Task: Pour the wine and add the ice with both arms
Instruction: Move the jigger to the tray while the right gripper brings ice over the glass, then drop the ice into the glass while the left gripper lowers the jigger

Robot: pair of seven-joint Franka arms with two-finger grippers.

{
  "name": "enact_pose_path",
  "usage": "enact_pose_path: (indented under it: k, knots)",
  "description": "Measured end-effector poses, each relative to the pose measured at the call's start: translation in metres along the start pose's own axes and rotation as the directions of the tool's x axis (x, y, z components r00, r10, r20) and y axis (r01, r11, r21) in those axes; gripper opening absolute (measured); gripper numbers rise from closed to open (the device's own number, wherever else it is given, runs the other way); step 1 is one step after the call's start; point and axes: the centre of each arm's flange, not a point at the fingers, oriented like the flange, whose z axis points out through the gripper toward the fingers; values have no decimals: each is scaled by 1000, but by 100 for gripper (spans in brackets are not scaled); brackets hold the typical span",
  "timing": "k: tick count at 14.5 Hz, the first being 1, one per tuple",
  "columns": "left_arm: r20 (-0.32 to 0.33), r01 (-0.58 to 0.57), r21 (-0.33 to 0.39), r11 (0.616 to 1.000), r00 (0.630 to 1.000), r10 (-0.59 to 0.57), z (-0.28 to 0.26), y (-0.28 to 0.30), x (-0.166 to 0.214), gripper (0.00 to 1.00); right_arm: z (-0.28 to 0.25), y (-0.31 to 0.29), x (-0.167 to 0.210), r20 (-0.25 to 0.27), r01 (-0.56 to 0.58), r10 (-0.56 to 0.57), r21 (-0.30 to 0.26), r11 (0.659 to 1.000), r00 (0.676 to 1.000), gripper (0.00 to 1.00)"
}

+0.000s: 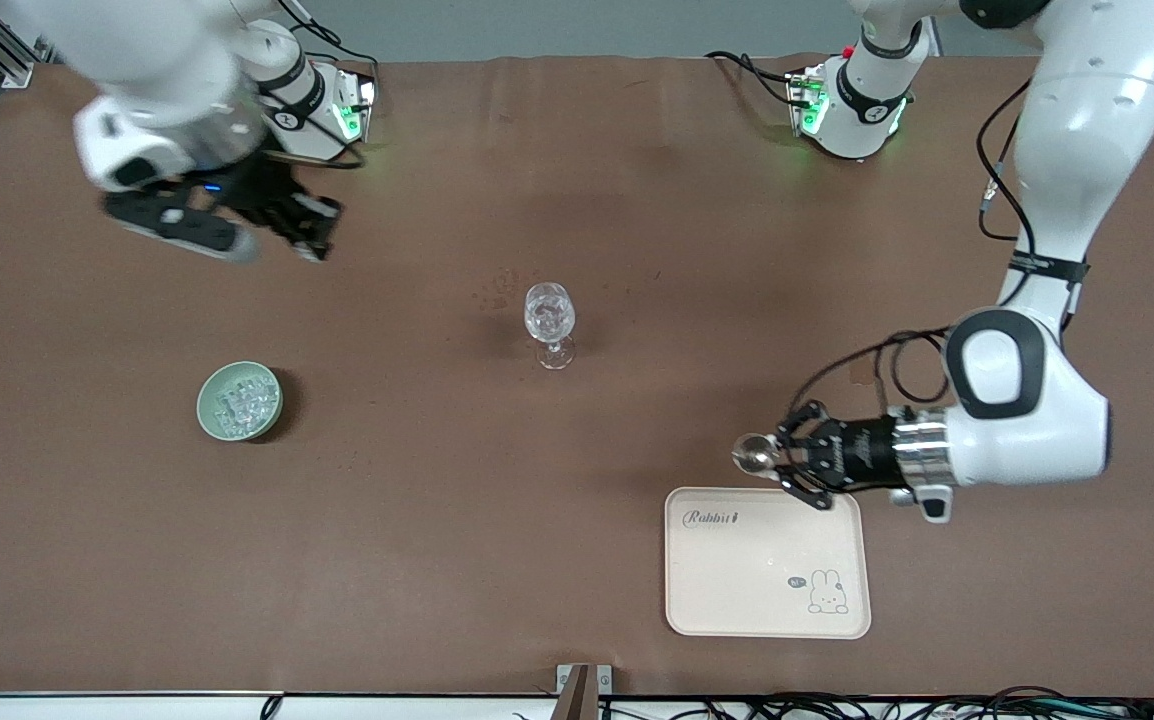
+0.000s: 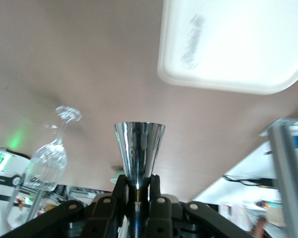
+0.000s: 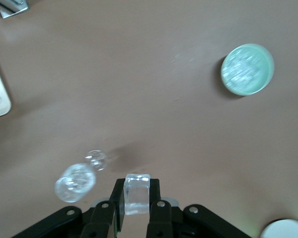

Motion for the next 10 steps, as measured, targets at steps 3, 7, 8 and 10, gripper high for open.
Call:
enact_pose_path:
  k: [3, 7, 8, 10]
  knots:
    - [39, 21, -103, 994, 999, -17, -13, 22, 75, 21, 54, -69, -34, -2, -32, 32, 9, 999, 999, 23]
    - [212, 103, -215, 971, 976, -57, 2, 42, 125, 21, 133, -126, -55, -5, -19, 19, 15, 1000, 1000, 23]
    - [229, 91, -231, 969, 973, -37, 5, 44, 137, 21, 151, -133, -56, 0, -17, 17, 7, 1000, 1000, 23]
    - [231, 63, -249, 966, 973, -3, 11, 45, 164, 21, 179, -143, -62, 13, -4, 4, -20, 1000, 1000, 23]
